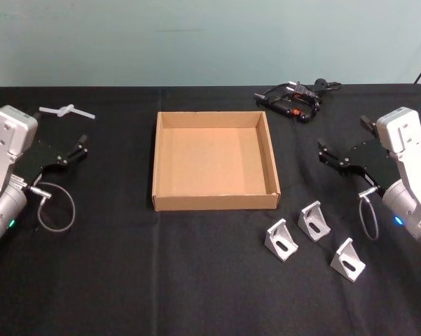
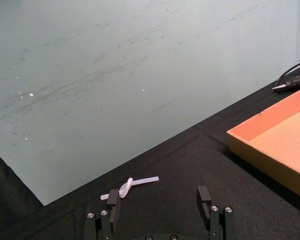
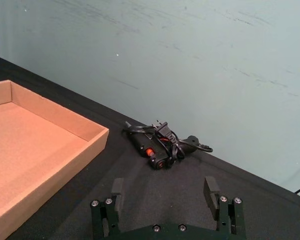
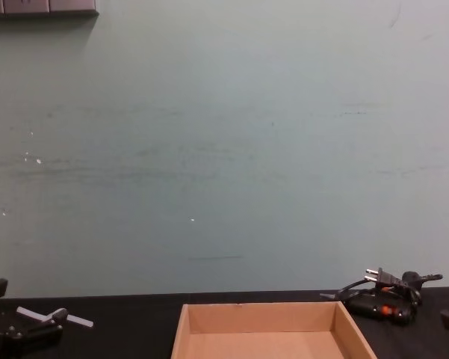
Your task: Use one hand to pick up the angle iron from the table and place it into the box.
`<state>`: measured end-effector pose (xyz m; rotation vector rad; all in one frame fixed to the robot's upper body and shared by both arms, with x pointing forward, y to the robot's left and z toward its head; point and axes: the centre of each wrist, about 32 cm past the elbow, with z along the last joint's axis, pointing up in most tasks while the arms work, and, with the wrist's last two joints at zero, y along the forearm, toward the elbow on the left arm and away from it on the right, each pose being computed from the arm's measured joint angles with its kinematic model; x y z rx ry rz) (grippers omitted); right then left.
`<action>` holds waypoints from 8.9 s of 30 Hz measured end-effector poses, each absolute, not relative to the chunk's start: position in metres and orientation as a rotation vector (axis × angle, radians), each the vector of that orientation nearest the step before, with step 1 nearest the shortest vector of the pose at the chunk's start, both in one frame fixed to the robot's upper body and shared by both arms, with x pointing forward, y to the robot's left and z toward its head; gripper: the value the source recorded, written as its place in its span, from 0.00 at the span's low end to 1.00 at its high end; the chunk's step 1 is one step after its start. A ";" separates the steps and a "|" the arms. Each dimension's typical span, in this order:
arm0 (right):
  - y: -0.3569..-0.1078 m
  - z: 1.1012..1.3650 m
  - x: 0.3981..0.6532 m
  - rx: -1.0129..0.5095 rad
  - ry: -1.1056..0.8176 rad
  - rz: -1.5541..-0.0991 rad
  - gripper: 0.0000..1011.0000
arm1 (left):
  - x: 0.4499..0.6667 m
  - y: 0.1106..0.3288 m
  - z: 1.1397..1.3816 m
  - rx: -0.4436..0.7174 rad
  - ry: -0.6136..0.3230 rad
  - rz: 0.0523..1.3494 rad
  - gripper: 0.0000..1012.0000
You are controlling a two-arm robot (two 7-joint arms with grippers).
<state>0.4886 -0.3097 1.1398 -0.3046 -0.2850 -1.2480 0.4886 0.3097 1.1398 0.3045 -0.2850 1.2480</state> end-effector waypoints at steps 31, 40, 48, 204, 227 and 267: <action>-0.318 1.214 0.413 -0.412 -0.112 -1.111 0.99 | 0.489 0.310 1.140 0.304 -0.285 1.248 0.99; -0.322 1.230 0.384 -0.488 -0.048 -1.057 0.99 | 0.489 0.310 1.140 0.305 -0.285 1.248 0.99; -0.322 1.231 0.373 -0.555 0.025 -1.010 0.99 | 0.489 0.310 1.140 0.304 -0.285 1.248 0.99; -0.198 1.220 0.594 -0.436 0.056 -0.927 0.45 | 0.489 0.310 1.140 0.305 -0.285 1.248 0.99; -0.198 1.220 0.595 -0.438 0.061 -0.925 0.86 | 0.489 0.310 1.140 0.304 -0.285 1.248 0.99; -0.281 1.236 0.464 -0.423 0.064 -0.948 0.99 | 0.489 0.310 1.140 0.304 -0.285 1.248 0.99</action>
